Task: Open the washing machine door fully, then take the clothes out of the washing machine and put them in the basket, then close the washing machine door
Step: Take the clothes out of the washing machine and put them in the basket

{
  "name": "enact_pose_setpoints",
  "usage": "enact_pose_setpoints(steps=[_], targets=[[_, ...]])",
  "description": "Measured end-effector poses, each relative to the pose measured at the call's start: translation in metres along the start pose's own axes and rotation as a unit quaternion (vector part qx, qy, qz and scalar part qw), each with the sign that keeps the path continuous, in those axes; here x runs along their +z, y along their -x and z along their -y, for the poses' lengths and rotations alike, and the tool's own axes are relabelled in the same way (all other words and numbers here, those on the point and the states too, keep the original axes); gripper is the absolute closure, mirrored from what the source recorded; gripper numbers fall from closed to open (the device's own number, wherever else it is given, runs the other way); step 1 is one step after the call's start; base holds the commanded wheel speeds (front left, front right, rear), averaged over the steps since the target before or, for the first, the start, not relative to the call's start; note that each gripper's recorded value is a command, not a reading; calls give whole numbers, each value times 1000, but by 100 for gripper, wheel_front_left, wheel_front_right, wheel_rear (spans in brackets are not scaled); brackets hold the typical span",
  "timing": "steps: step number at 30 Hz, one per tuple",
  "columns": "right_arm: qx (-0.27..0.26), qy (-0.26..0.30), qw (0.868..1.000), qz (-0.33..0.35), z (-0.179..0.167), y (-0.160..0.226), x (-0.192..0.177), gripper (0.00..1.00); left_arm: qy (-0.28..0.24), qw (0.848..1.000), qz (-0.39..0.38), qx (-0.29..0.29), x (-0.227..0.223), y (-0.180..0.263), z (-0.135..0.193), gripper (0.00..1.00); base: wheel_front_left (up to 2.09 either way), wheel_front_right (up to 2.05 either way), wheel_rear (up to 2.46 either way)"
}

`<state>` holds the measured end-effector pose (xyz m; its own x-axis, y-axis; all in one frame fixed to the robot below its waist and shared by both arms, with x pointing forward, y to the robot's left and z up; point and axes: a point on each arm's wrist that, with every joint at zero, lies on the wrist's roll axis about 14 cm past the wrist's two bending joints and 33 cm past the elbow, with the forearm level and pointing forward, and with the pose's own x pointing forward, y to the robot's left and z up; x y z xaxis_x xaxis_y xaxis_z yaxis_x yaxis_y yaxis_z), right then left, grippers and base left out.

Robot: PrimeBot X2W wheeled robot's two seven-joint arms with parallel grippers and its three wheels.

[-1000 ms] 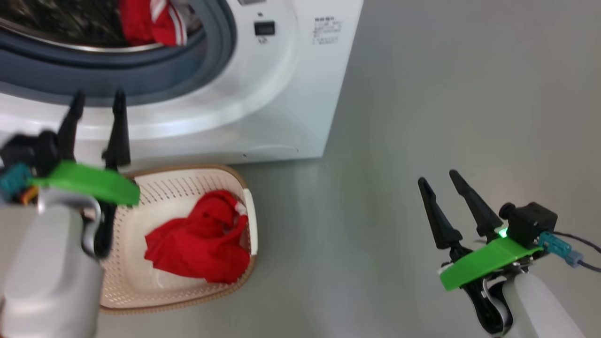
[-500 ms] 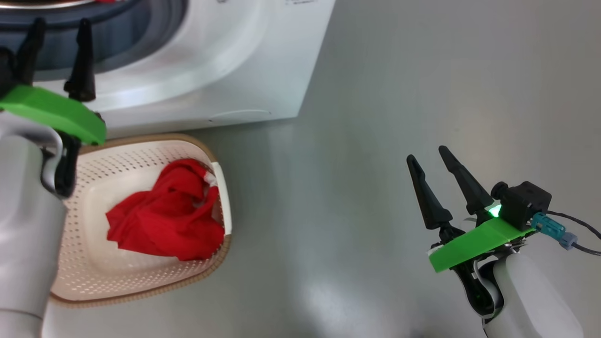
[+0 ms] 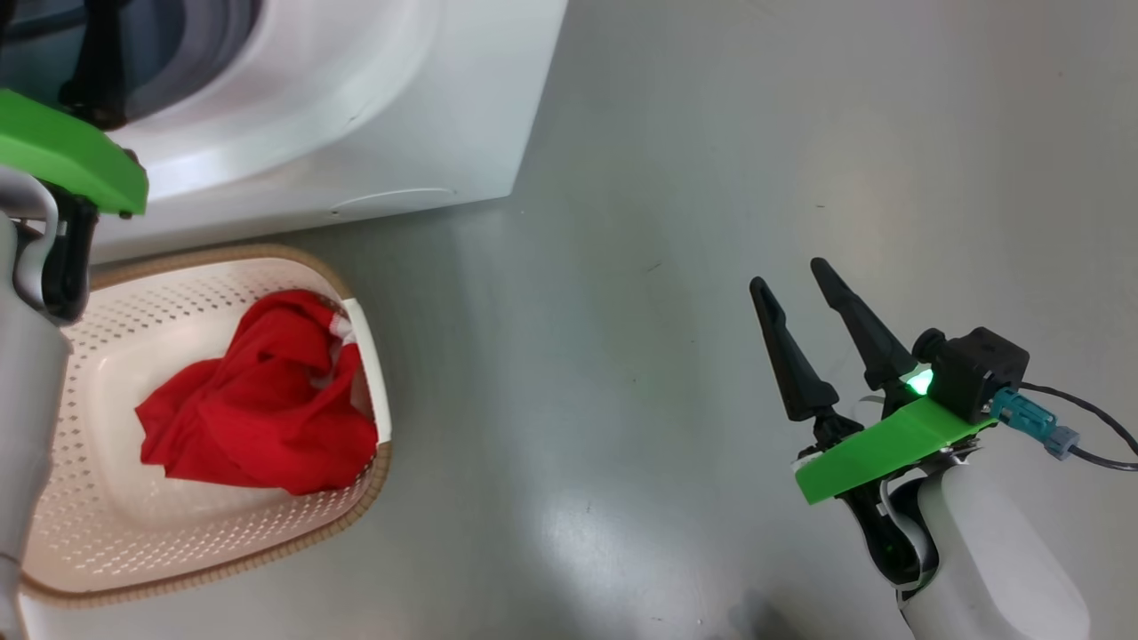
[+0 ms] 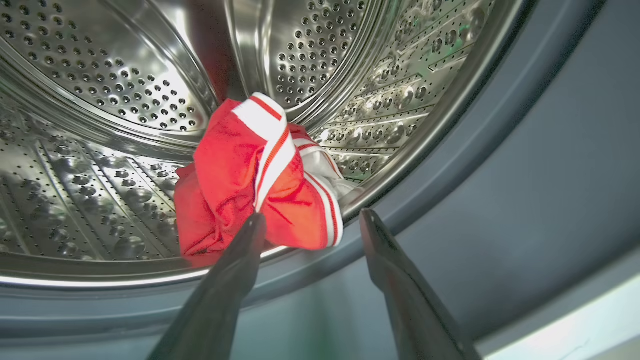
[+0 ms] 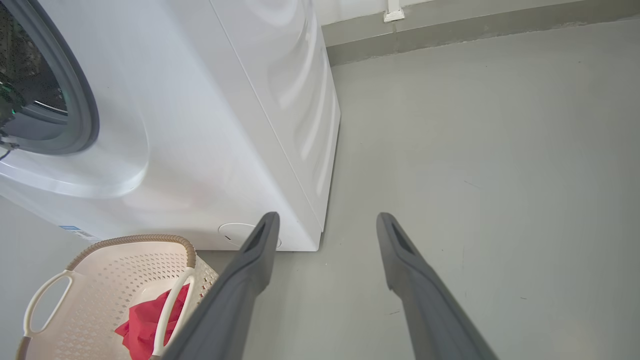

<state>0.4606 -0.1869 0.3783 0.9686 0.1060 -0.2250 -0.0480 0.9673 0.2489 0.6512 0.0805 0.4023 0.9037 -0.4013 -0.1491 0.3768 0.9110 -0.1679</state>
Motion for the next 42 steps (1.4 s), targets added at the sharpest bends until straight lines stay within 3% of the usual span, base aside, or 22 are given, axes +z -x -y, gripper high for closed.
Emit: enact_pose_setpoints(steps=[18,19,20,21,22,31,42], targets=[[-8,9,1000,-1,6,12,4,0,-19,999,-21,-18,-5,-11,2,0,0,0,0],[-9,9,1000,-1,6,13,4,0,-20,999,-24,-19,-7,-11,2,9,0,0,0],[-9,9,1000,-1,6,13,4,0,-19,999,-26,-19,-8,-11,2,41,0,0,0],[-10,9,1000,-1,6,13,5,0,-20,999,-28,-20,-9,-11,3,89,0,0,0],[-10,9,1000,0,6,13,5,0,-19,999,-29,-21,-9,-12,3,100,0,0,0],[-6,8,1000,4,3,11,7,0,-15,999,-24,-21,-2,-10,2,100,0,0,0],[17,6,1000,18,-11,5,17,0,27,999,24,-2,27,12,0,100,0,0,0]])
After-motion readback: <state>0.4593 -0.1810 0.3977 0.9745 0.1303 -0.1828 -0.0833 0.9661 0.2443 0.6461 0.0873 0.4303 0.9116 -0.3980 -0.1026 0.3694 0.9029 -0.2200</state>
